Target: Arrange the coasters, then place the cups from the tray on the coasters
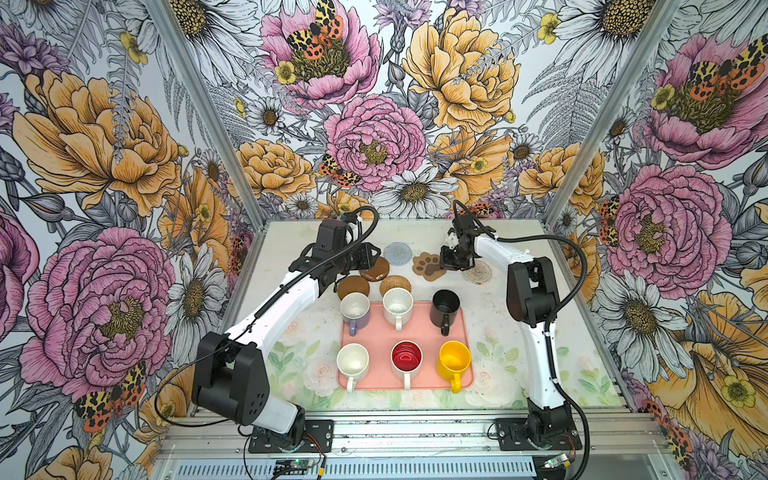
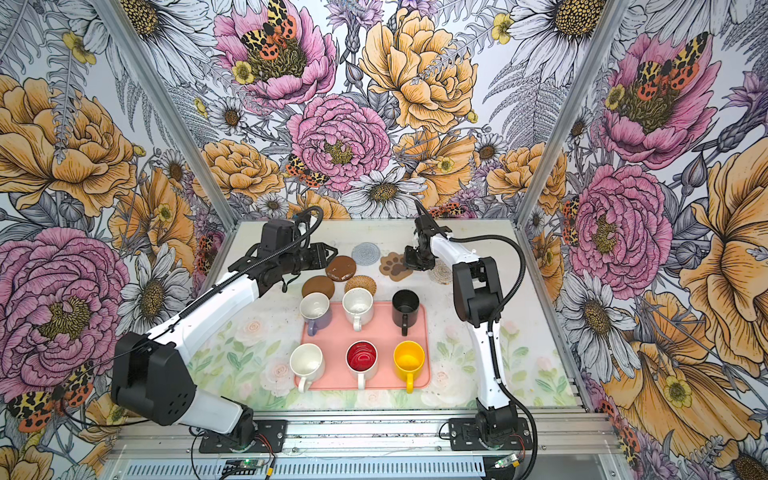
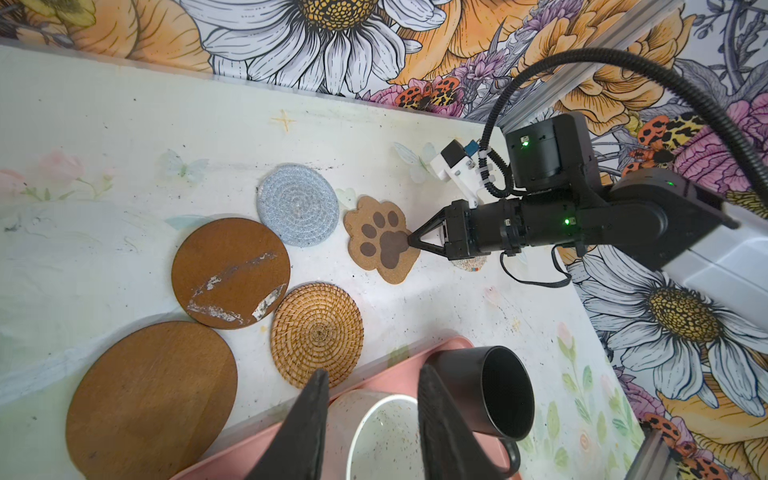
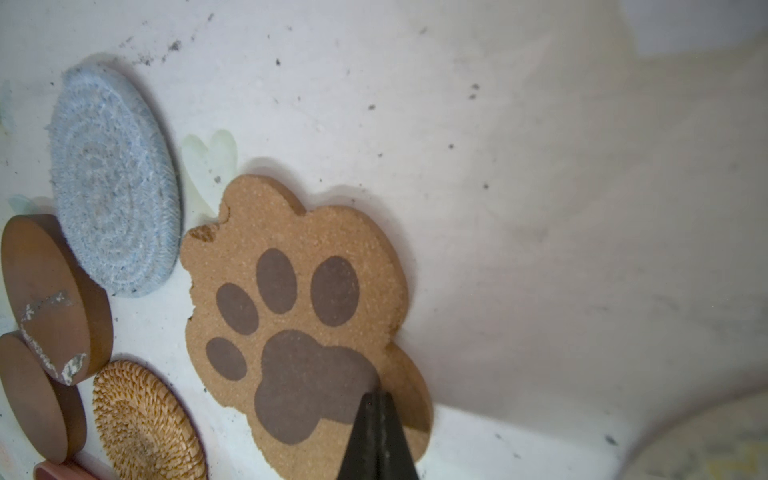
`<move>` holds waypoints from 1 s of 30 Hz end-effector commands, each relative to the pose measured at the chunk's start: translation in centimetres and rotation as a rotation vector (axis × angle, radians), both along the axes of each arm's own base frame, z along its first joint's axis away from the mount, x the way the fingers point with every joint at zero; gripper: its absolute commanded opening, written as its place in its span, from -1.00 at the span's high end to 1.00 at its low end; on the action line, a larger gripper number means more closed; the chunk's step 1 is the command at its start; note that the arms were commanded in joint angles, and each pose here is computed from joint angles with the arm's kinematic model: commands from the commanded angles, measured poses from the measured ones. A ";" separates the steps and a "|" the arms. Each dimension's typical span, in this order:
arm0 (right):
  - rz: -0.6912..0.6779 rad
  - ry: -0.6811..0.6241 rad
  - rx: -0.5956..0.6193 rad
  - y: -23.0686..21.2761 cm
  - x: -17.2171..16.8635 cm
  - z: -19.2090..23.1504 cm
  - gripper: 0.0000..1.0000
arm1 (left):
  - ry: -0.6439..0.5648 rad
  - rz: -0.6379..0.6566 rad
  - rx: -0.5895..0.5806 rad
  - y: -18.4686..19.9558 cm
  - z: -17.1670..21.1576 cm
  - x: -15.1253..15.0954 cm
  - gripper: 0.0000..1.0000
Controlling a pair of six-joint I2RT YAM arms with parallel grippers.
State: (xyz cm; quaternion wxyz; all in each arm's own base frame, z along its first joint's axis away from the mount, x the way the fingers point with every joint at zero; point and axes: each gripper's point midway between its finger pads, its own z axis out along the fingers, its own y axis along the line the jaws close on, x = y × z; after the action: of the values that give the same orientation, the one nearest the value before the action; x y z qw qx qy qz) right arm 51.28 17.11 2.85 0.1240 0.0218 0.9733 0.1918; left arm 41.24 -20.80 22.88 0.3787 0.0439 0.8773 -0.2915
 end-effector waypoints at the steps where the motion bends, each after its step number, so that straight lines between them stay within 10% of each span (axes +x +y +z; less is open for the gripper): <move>1: -0.024 0.107 -0.106 -2.5 -2.2 -2.7 1.00 | -0.007 -0.069 -0.026 -2.6 0.1 1.9 0.85; 15: -0.026 0.041 -0.069 -1.9 -0.9 0.4 1.00 | 0.256 -0.254 -0.061 -10.1 -9.5 9.5 1.00; 30: -0.038 0.033 -0.064 -2.3 -0.8 0.9 1.00 | 0.398 -0.231 0.014 -11.3 -16.9 10.6 1.00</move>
State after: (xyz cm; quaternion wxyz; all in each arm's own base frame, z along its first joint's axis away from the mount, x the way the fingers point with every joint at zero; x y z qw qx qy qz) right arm 51.02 16.67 3.03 0.1168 0.0265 0.9749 0.1875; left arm 52.03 -32.32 7.22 0.1748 0.0886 0.9193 -0.3412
